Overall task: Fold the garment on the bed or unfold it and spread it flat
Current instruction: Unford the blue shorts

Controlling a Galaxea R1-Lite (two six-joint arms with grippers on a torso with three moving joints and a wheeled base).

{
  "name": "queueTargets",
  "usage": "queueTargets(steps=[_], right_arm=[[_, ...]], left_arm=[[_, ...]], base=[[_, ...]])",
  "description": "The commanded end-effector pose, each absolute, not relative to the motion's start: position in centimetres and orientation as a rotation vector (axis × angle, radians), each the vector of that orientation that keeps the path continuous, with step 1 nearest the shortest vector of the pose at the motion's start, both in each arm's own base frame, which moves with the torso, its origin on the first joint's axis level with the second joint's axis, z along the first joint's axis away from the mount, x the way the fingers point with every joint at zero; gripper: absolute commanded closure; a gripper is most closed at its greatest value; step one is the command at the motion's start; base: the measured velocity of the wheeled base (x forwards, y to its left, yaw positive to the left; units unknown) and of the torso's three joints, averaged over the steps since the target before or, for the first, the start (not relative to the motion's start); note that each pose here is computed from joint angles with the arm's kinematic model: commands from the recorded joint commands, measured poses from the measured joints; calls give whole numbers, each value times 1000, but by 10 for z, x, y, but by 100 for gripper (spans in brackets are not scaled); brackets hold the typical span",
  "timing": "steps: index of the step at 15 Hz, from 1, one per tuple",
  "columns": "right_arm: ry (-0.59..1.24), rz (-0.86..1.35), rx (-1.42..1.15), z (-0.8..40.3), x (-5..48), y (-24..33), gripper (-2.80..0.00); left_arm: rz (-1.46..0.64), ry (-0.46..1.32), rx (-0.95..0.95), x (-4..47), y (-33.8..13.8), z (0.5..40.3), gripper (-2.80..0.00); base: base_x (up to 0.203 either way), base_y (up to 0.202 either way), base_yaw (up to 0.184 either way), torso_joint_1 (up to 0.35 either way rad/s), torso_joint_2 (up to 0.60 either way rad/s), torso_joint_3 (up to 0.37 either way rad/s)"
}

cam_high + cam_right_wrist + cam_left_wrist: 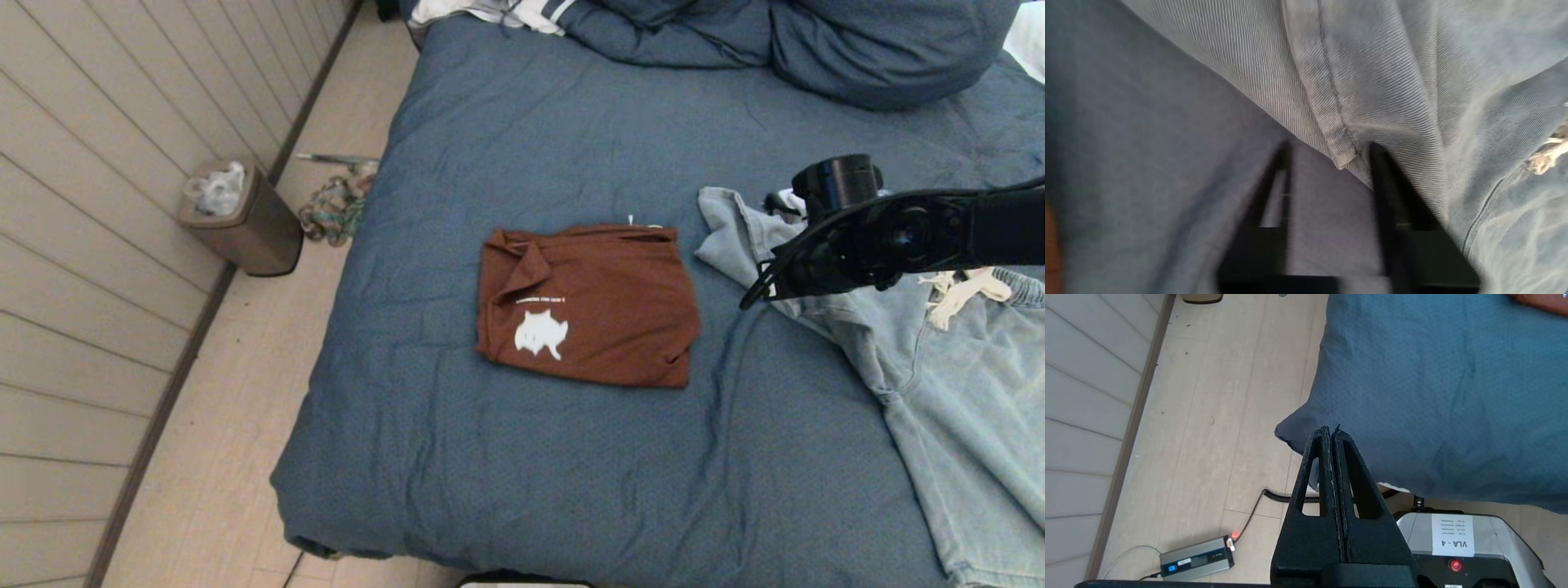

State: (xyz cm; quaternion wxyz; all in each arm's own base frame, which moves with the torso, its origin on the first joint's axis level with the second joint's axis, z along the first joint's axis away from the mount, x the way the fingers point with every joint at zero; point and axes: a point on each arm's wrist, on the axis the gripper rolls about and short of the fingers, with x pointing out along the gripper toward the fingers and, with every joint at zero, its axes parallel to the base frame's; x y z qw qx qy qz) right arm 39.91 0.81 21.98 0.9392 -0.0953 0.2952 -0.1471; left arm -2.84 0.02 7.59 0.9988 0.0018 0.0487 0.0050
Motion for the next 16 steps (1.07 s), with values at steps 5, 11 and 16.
queueTargets(steps=[5, 11, 16], right_arm=[[601, -324, -191, 199, 421, 0, -280], [595, -384, -171, 191, 438, -27, -280], [570, -400, -160, 199, 438, -34, -280]], left_arm=[[10, 100, 3, -28, 0, 76, 0], [11, 100, 4, -28, 0, 76, 0], [10, 101, 3, -28, 0, 76, 0]], base=[[0, 0, 0, 0, 0, 0], [0, 0, 0, 0, 0, 0], [0, 0, 0, 0, 0, 0]])
